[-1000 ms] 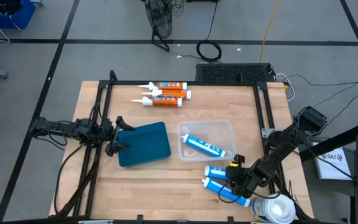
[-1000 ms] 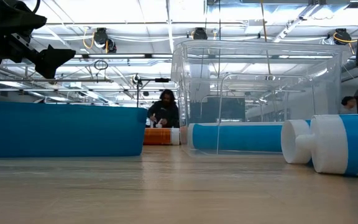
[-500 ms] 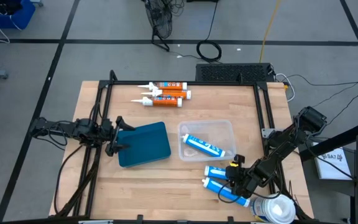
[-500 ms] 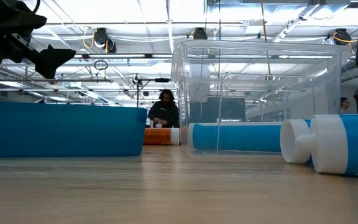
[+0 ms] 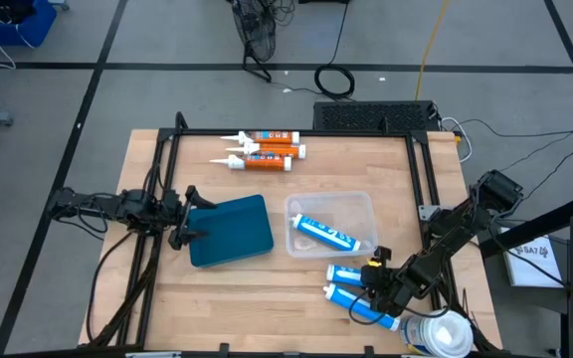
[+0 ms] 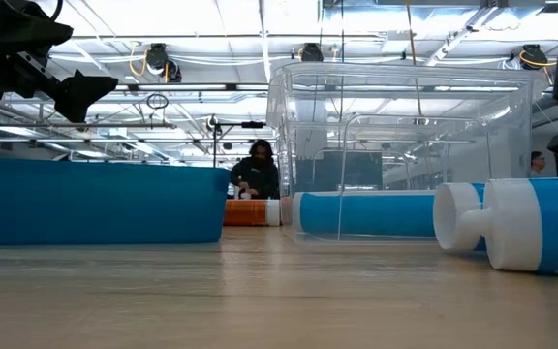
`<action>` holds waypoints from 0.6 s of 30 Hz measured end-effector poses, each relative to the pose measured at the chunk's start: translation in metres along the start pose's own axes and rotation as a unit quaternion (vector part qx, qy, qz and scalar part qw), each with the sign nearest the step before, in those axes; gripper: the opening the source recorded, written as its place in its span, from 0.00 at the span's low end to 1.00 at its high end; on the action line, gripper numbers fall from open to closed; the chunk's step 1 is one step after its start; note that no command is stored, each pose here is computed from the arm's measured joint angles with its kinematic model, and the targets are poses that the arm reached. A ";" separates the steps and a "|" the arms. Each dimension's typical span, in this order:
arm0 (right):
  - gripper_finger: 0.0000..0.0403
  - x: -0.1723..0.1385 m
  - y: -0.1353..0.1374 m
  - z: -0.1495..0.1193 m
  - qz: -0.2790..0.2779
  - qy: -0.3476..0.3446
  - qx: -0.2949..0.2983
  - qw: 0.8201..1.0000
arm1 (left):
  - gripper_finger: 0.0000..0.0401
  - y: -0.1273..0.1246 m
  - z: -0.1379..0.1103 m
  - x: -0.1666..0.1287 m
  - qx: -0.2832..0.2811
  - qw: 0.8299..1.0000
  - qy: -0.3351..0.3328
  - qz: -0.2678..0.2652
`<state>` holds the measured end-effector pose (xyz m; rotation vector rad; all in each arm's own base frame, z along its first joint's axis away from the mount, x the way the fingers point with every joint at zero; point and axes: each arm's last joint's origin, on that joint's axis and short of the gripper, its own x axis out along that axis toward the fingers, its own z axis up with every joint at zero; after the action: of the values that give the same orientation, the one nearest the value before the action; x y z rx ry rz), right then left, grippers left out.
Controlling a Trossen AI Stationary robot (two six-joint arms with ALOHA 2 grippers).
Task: Pick & place silicon tubes, Sealant and Lysol wipes
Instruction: Put the top blue sealant bottle into the transparent bin
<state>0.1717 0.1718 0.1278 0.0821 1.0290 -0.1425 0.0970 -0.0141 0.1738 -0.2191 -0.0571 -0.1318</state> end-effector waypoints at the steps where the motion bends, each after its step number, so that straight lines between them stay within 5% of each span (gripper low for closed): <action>1: 0.52 0.000 0.000 0.000 0.000 0.000 0.000 1.000 | 0.98 0.000 0.000 0.000 0.000 1.000 0.000 0.000; 18: 0.51 -0.021 0.020 0.028 0.040 -0.036 -0.056 0.997 | 0.98 0.000 0.000 0.000 0.000 1.000 0.000 0.000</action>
<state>0.1881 0.1898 0.1602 0.0156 0.9575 -0.0152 0.0970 -0.0141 0.1738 -0.2191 -0.0573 -0.1318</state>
